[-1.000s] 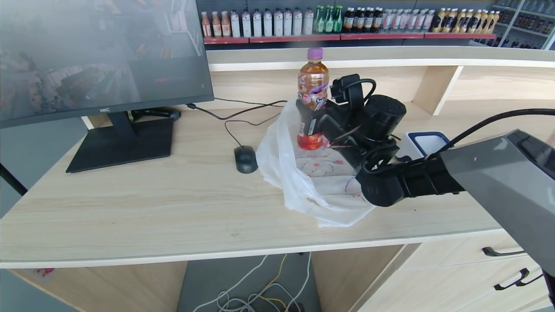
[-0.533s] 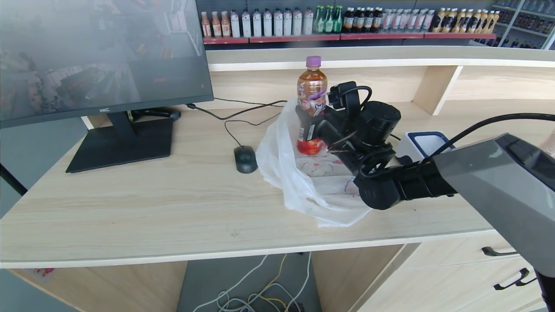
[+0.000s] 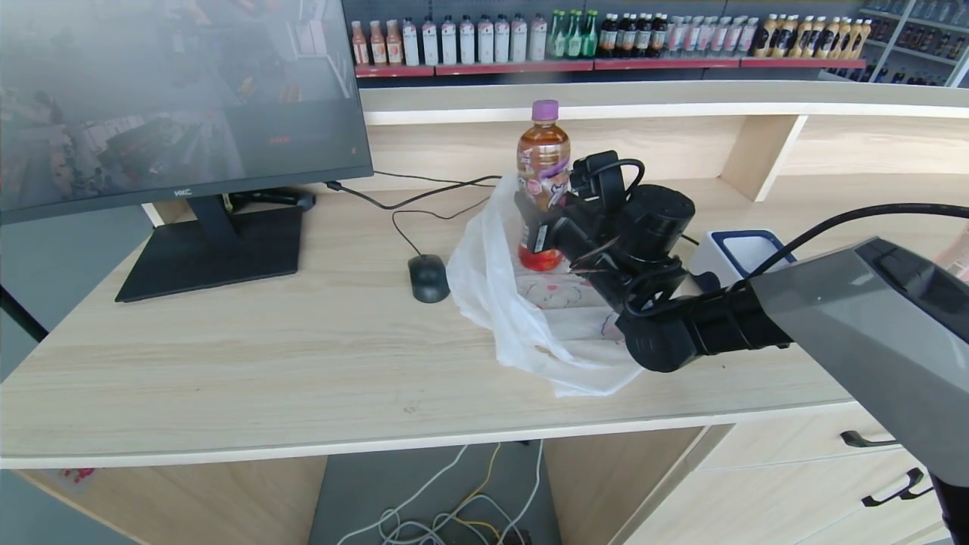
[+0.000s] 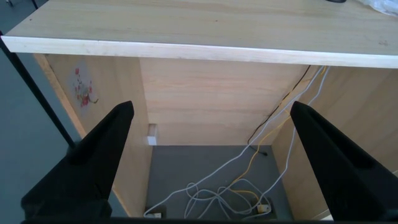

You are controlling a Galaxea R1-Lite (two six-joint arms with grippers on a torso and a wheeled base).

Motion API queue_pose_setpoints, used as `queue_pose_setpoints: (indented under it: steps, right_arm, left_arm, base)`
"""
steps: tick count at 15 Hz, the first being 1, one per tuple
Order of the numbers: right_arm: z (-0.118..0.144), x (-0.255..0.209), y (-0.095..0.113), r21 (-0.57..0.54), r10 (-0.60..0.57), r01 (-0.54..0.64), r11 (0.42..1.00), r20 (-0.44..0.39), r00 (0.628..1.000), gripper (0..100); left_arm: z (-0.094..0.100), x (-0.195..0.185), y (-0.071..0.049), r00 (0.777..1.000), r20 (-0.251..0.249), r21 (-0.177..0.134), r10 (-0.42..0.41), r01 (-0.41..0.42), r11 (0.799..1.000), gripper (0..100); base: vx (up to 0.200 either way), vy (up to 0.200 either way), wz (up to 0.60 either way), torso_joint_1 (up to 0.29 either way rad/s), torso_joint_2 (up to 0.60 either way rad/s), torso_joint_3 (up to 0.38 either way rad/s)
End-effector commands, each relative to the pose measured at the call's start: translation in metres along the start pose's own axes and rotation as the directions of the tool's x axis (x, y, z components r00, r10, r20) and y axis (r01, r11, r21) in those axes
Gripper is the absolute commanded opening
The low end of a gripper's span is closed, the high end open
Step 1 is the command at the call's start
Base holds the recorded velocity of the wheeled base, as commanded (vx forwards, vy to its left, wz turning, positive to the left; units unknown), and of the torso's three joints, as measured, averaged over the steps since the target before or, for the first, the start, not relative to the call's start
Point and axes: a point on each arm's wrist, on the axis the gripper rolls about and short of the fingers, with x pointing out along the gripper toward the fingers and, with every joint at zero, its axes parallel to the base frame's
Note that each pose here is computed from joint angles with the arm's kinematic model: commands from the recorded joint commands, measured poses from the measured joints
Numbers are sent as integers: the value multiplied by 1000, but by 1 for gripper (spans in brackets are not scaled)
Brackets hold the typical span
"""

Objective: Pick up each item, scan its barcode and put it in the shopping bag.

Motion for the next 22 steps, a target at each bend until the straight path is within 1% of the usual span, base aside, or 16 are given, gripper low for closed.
queue_pose_setpoints:
  steps: [1,12,13,17,19,22]
  right_arm:
    - [-7,-2,0,-1,1,-1,1000,-23,1000,0]
    - [-12,-7,1,-3,6,-6,1000,-49,999,0]
    - [-11,-7,1,-3,5,-5,1000,-46,999,100]
    - [-12,-10,-1,-5,-1,1,1000,-25,1000,100]
    - [-16,-15,-1,-6,-1,1,1000,-42,999,100]
    - [-16,-15,-1,-6,-1,1,1000,-42,999,100]
  left_arm:
    - [0,0,0,1000,0,0,0,0,1000,100]
    - [0,0,0,1000,-1,0,0,0,1000,100]
    - [0,0,0,1000,-1,0,0,0,1000,100]
    - [0,0,0,1000,-1,0,0,0,1000,100]
    - [0,0,0,1000,0,0,0,0,1000,100]
    - [0,0,0,1000,0,0,0,0,1000,100]
  base:
    - [0,0,0,0,0,0]
    - [0,0,0,0,0,0]
    - [0,0,0,0,0,0]
    - [0,0,0,0,0,0]
    - [0,0,0,0,0,0]
    - [0,0,0,0,0,0]
